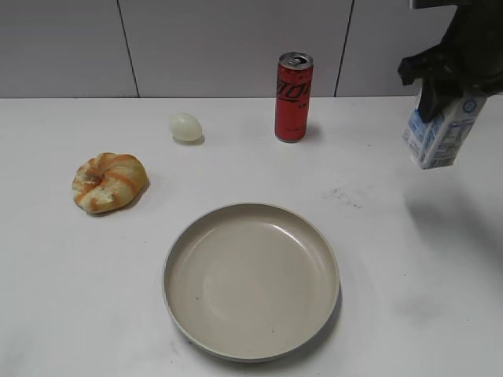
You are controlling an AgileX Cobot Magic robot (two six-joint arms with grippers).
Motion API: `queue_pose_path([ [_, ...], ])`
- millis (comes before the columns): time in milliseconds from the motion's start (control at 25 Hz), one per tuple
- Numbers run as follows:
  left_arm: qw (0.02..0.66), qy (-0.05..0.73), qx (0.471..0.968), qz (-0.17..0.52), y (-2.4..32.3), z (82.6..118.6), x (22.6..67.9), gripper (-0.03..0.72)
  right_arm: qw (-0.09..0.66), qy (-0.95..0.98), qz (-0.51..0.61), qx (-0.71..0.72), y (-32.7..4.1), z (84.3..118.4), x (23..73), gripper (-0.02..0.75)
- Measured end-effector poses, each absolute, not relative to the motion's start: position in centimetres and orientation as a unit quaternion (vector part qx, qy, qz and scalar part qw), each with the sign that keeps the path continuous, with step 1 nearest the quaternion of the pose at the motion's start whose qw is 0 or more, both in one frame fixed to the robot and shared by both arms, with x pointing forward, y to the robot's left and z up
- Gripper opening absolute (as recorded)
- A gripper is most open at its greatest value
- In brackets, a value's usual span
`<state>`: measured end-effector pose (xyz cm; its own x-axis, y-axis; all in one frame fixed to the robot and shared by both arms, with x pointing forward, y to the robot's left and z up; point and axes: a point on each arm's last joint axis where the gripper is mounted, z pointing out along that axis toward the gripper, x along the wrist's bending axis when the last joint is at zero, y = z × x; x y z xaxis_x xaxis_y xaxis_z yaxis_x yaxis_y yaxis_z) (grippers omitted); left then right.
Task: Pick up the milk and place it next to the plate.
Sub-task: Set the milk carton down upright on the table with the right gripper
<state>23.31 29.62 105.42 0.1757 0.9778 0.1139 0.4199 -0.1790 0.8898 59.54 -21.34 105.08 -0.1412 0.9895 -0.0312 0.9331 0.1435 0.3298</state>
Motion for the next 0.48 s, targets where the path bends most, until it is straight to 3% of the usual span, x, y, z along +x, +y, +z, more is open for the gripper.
queue_pose_path([
  [240, 0.372, 0.521, 0.67, 0.375, 29.6, 105.4, 23.3, 0.239, 0.104, 0.746, 0.126, 0.645, -17.4, 103.5, 52.9, 0.276],
  [480, 0.372, 0.521, 0.671, 0.375, 29.6, 105.4, 23.3, 0.239, 0.083, 0.717, 0.118, 0.682, -16.6, 100.1, 50.2, 0.276],
])
